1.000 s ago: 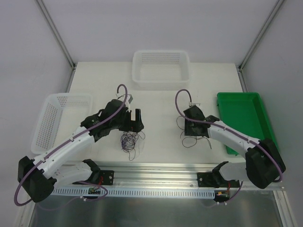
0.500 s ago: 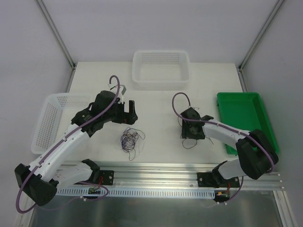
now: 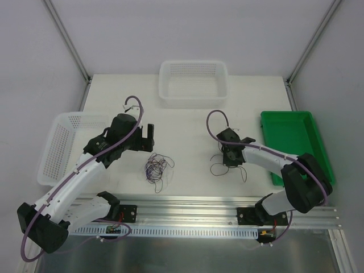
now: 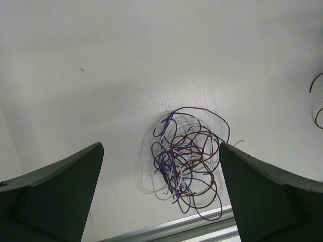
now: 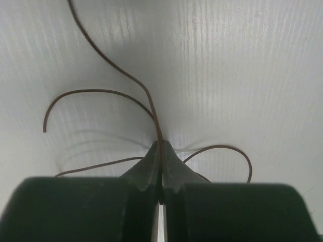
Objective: Untangle the cables
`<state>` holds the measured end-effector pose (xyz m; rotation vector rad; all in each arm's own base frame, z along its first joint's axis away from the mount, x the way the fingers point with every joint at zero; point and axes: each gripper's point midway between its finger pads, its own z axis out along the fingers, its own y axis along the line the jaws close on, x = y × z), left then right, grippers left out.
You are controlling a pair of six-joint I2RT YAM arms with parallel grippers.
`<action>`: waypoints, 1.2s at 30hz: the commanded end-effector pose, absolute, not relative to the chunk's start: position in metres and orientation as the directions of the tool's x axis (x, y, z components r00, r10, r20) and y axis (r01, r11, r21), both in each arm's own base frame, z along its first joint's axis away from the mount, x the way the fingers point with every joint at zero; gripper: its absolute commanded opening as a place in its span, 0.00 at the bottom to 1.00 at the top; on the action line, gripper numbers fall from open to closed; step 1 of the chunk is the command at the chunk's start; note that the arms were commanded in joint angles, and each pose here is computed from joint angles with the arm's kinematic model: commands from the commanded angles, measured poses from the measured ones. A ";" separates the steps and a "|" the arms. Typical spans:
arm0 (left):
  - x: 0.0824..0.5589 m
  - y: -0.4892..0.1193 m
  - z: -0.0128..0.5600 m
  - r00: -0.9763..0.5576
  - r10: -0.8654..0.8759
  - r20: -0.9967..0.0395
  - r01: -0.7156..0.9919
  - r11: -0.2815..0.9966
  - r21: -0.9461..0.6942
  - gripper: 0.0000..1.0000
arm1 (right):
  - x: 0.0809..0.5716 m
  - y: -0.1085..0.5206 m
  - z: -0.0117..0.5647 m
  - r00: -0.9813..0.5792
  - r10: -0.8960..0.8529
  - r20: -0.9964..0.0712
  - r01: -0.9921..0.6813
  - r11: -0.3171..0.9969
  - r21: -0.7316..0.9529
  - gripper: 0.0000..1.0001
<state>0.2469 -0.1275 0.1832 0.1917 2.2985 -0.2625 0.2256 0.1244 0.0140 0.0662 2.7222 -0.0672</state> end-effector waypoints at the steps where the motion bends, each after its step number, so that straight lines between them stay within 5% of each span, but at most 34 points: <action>1: 0.250 -0.113 0.189 -0.639 0.060 -0.767 0.196 0.977 -0.087 0.99 | 0.223 0.139 0.005 -0.934 0.026 -0.357 0.029 1.000 -0.003 0.01; 14: 0.253 -0.095 0.189 -0.631 0.031 -0.775 0.143 0.987 -0.078 0.99 | 0.336 0.210 0.158 -0.771 -0.075 -0.632 -0.153 0.986 0.070 0.01; 25: 0.256 -0.085 0.185 -0.638 0.006 -0.770 0.099 0.992 -0.074 0.99 | 0.467 0.247 0.284 -0.479 0.042 -0.877 -0.216 0.962 0.164 0.01; 35: 0.257 -0.088 0.171 -0.676 0.023 -0.736 0.106 0.992 -0.067 0.99 | 0.590 0.269 0.272 -0.345 0.101 -0.933 -0.325 0.920 0.220 0.01; 36: 0.257 -0.088 0.170 -0.679 0.024 -0.733 0.106 0.992 -0.066 0.99 | 0.600 0.271 0.281 -0.308 0.114 -0.944 -0.331 0.918 0.219 0.10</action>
